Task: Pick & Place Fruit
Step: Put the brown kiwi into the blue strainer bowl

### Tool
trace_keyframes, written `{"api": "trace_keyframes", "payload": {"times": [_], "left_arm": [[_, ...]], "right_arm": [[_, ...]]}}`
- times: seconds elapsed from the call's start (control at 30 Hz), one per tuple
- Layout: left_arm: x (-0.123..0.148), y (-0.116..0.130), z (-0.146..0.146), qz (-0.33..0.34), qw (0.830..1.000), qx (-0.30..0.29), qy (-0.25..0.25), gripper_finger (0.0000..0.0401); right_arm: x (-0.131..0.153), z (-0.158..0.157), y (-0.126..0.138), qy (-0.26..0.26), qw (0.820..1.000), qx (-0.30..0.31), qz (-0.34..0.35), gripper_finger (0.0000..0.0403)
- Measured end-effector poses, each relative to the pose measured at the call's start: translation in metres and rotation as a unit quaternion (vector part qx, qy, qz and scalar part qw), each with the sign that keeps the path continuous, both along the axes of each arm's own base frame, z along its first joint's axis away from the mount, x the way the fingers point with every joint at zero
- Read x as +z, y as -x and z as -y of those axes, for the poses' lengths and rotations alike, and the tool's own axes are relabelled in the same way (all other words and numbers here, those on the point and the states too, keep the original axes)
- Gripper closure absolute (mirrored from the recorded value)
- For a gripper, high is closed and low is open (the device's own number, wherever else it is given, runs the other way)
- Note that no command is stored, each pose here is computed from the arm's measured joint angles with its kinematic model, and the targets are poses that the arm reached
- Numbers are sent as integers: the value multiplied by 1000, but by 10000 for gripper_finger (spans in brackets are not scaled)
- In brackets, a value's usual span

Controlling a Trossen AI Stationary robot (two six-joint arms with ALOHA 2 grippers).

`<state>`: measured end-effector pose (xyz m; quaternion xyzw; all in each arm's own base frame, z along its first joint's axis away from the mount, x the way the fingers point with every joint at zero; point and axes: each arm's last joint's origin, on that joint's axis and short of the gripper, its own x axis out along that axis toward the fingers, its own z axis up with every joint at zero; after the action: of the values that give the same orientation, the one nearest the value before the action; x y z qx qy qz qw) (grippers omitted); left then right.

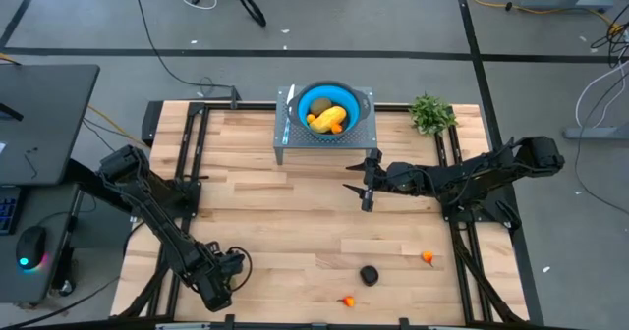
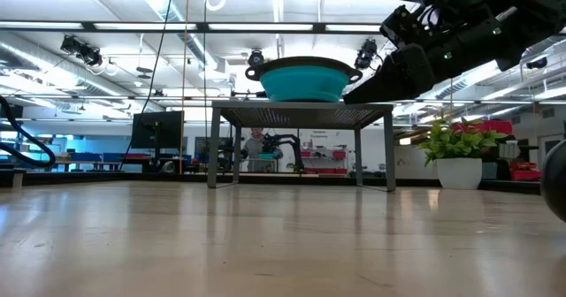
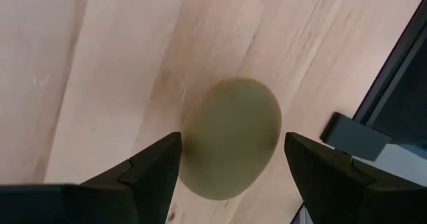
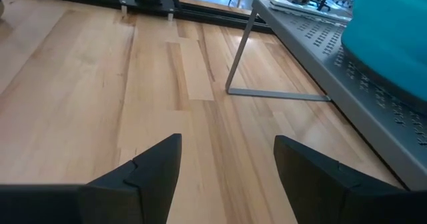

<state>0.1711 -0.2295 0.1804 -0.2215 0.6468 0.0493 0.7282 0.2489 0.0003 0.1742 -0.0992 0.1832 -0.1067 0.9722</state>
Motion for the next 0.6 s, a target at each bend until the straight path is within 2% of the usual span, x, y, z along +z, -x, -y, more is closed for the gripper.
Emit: {"api": "trace_keyframes", "payload": {"times": [0.6], "left_arm": [[-3, 2, 4, -1, 1000, 2, 4, 124]], "right_arm": [[-1, 0, 0, 0, 1000, 1, -3, 153]]}}
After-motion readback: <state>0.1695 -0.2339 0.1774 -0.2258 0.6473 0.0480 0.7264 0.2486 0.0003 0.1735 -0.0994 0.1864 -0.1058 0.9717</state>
